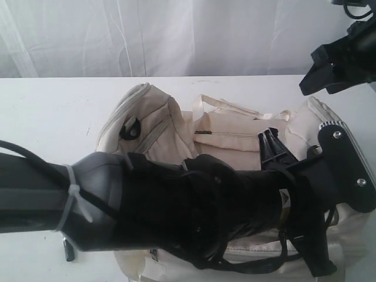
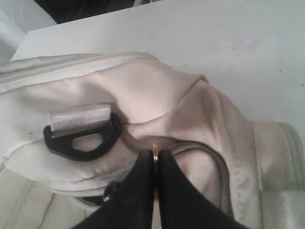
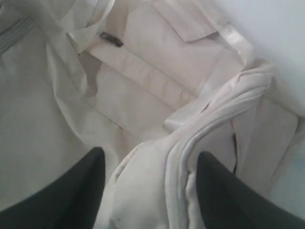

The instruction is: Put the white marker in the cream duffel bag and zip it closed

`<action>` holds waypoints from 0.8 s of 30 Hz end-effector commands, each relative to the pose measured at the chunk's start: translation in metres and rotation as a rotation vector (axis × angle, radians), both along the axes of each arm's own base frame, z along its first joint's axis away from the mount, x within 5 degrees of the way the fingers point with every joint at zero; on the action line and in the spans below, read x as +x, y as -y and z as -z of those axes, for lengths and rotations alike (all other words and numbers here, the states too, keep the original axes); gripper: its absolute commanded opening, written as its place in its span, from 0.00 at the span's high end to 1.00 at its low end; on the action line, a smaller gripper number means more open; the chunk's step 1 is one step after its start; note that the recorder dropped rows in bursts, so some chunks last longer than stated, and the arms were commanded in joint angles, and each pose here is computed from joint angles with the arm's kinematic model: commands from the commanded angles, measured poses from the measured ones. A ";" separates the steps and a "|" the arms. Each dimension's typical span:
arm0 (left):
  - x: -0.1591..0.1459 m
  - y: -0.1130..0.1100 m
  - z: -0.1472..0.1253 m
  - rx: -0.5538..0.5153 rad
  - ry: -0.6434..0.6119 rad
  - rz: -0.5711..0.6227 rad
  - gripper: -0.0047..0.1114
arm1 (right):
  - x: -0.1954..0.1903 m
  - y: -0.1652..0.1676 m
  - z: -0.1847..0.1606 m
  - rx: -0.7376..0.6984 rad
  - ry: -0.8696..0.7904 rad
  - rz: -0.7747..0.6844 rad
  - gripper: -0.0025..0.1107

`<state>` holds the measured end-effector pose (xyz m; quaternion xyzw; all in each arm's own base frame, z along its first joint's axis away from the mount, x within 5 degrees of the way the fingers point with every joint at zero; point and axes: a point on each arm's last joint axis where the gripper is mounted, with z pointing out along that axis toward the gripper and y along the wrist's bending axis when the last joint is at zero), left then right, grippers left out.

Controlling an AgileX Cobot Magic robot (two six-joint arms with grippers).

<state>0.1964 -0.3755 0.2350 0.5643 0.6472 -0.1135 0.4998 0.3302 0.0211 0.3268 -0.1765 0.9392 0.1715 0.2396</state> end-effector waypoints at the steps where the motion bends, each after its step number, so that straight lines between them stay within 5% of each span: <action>1: 0.003 -0.002 -0.006 0.014 0.060 -0.042 0.96 | -0.004 -0.011 -0.002 -0.009 -0.028 -0.005 0.50; 9: 0.004 -0.003 -0.006 0.016 0.068 -0.051 0.96 | -0.010 -0.016 0.025 -0.141 -0.090 0.022 0.50; 24: 0.004 -0.003 -0.006 0.017 0.069 -0.052 0.96 | -0.009 -0.035 0.061 -0.151 -0.135 -0.017 0.50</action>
